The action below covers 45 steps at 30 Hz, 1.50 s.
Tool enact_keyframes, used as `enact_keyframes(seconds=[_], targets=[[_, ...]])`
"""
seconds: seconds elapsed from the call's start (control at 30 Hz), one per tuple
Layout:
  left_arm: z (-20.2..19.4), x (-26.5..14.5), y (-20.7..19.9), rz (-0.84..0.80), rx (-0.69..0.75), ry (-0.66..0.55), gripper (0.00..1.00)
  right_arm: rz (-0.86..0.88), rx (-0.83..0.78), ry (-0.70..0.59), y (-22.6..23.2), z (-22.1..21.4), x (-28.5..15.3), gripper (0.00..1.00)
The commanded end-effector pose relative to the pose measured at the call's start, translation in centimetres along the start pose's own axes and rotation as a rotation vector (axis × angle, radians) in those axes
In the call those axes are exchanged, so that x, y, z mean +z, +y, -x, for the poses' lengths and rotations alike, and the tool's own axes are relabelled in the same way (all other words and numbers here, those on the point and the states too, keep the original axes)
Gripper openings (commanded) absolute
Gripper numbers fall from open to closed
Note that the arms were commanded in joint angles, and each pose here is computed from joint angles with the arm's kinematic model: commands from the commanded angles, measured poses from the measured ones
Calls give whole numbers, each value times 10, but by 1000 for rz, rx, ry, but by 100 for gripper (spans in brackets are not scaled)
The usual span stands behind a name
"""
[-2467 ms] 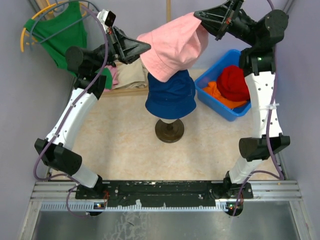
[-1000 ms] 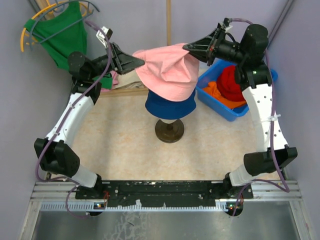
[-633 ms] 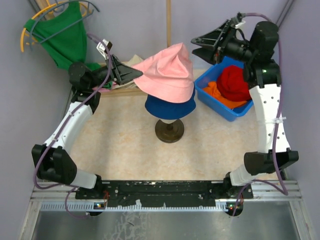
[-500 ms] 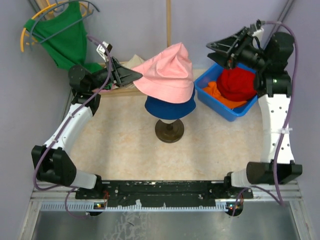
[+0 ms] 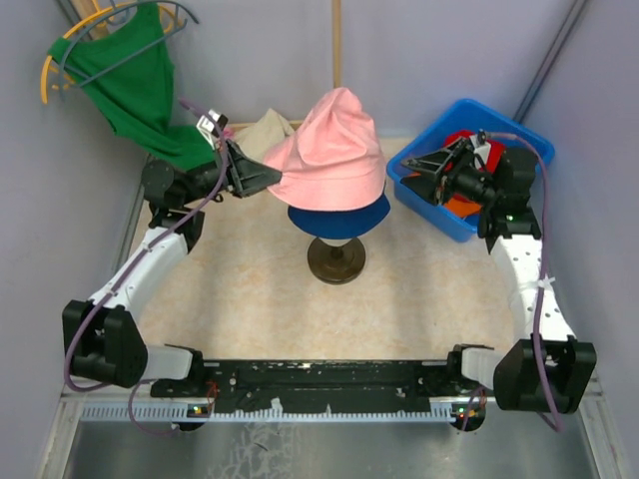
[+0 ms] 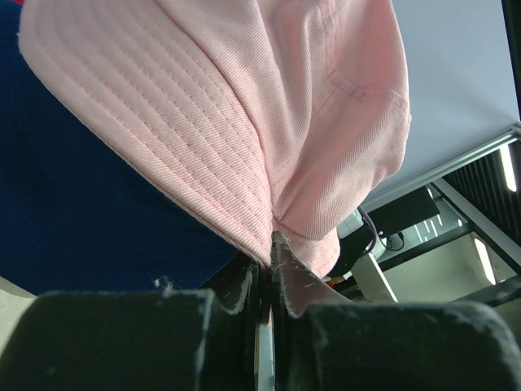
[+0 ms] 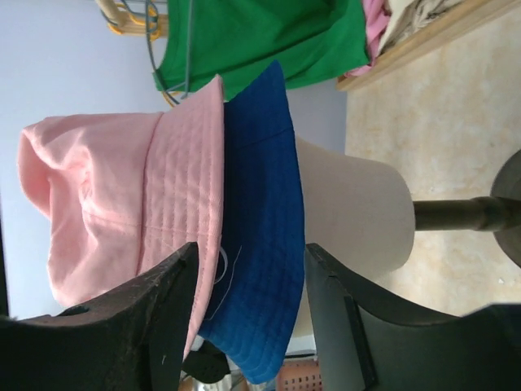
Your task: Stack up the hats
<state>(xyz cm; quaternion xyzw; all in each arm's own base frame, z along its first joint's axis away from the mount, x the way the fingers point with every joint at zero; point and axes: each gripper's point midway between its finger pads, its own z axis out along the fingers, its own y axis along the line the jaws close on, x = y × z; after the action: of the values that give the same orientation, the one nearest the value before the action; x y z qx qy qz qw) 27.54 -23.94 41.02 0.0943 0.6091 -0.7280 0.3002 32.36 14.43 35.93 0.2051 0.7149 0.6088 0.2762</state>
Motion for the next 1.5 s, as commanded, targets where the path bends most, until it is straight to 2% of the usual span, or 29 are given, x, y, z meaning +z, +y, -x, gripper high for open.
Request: enact_keyframes(seconds=[0.0, 0.5, 0.73, 1.07, 1.2, 1.37, 1.47], targets=[[-20, 1, -10, -49, 41, 70, 4, 222, -98, -9, 51, -11, -15, 54], [-28, 8, 12, -63, -6, 97, 3, 326, -31, 75, 57, -27, 23, 54], [-28, 8, 19, -65, -12, 98, 2, 283, -37, 74, 49, -27, 24, 56], [-32, 7, 28, -66, -40, 105, 2, 375, 8, 89, 66, -31, 34, 53], [-29, 8, 28, -75, -44, 105, 2, 424, 29, 99, 74, -34, 31, 45], [-23, 9, 29, -90, -42, 95, 2, 433, 62, 98, 70, -35, 29, 0], [-16, 6, 28, -107, -44, 82, 2, 429, 85, 85, 64, -33, 28, 0]])
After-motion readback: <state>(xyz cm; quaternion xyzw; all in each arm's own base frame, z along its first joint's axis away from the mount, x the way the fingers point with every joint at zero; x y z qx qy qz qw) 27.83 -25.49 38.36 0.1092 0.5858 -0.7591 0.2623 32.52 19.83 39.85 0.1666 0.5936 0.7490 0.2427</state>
